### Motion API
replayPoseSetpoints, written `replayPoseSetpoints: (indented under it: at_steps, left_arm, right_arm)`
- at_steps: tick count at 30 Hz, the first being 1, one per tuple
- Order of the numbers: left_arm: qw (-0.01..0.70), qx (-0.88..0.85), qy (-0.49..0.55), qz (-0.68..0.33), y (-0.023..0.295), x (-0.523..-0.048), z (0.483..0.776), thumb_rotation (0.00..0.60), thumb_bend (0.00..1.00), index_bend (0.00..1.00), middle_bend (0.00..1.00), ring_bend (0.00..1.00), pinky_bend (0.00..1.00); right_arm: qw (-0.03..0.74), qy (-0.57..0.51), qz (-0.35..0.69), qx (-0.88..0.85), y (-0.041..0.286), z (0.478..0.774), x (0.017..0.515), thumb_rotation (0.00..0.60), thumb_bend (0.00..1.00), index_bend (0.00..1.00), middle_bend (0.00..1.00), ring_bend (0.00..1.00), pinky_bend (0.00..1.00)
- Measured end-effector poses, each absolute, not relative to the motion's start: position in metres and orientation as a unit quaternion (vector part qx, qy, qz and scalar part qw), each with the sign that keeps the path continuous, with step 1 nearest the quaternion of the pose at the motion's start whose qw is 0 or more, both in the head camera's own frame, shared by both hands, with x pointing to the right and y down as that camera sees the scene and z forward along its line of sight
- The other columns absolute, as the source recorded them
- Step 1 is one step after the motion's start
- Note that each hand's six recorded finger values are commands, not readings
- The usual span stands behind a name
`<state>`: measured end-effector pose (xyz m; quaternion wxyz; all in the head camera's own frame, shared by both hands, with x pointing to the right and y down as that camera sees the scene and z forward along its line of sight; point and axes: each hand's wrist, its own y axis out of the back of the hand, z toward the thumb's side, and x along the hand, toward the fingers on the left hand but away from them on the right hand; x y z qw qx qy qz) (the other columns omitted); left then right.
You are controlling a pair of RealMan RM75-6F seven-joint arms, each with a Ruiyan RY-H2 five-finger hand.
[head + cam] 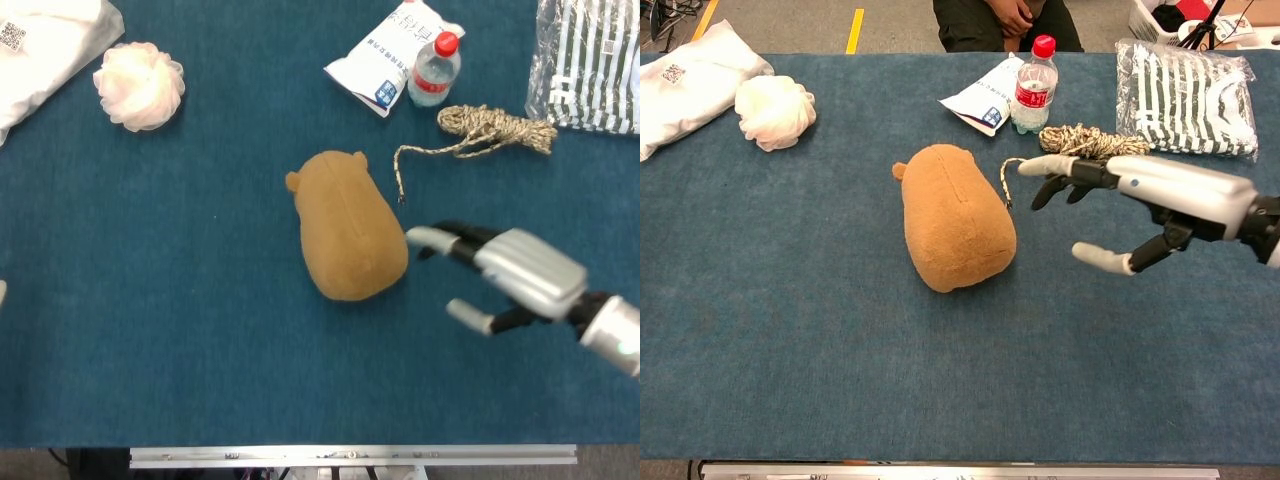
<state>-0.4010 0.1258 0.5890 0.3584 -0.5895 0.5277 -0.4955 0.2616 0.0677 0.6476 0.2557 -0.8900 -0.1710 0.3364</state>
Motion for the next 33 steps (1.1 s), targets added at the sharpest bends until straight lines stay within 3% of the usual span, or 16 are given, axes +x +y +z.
replayPoseSetpoints:
  at_steps: [14, 23, 33]
  left_arm:
    - [0.354, -0.58, 0.536, -0.501, 0.129, -0.41, 0.588, 0.6, 0.22, 0.29, 0.28, 0.2, 0.2]
    - [0.35, -0.575, 0.539, -0.506, 0.131, -0.418, 0.589, 0.6, 0.22, 0.29, 0.28, 0.2, 0.2]
    - [0.35, -0.575, 0.539, -0.507, 0.132, -0.42, 0.589, 0.6, 0.22, 0.29, 0.28, 0.2, 0.2]
  right_arm:
    - [0.157, -0.049, 0.31, -0.936, 0.109, 0.683, 0.201, 0.6, 0.41, 0.07, 0.27, 0.1, 0.22]
    - [0.142, -0.062, 0.326, -0.932, 0.096, 0.703, 0.195, 0.6, 0.41, 0.07, 0.27, 0.1, 0.22]
    - [0.13, -0.038, 0.321, -0.937, 0.115, 0.693, 0.2, 0.6, 0.41, 0.07, 0.27, 0.1, 0.22]
